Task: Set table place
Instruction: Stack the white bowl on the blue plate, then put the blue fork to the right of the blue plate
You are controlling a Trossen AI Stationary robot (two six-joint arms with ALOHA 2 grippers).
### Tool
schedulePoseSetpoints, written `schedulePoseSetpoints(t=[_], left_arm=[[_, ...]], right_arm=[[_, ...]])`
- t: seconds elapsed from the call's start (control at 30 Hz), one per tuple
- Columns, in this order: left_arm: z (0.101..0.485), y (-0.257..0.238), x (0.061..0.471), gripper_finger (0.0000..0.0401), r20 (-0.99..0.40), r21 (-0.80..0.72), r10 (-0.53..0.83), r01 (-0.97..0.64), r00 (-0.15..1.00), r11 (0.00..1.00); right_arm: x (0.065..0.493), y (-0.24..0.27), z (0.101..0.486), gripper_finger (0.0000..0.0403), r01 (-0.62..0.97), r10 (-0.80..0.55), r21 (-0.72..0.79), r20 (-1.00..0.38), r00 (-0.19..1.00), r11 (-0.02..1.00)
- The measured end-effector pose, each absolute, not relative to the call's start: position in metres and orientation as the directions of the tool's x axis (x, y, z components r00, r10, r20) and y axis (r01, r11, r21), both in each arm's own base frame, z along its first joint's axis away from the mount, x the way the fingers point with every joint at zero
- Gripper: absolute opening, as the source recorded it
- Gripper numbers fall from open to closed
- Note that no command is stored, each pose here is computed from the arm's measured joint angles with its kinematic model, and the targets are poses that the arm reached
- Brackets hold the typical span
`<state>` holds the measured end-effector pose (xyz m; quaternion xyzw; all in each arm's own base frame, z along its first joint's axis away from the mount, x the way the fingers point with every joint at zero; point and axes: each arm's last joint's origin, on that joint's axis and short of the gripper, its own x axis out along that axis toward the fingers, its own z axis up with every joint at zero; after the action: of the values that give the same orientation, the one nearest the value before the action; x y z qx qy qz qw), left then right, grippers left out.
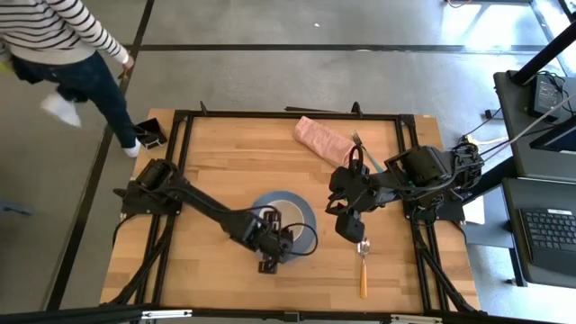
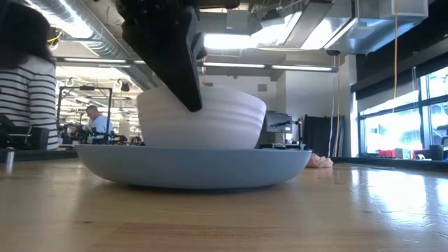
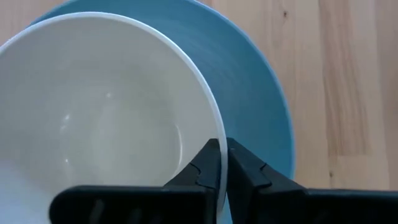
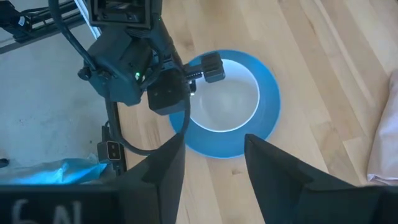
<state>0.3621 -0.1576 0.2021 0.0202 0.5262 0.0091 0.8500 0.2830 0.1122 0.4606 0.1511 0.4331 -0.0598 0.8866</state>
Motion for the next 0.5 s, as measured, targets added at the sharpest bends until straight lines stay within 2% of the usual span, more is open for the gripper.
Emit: schedulePoseSetpoints(t=[0.5], left_arm=[[0.22, -0.155, 0.363, 0.0108, -0.878, -0.024, 0.02, -0.086, 0.478, 0.996]], right_arm=[[0.283, 0.112, 0.461, 0.0168, 0.242, 0.026, 0.221, -0.787, 0.617, 0.945]])
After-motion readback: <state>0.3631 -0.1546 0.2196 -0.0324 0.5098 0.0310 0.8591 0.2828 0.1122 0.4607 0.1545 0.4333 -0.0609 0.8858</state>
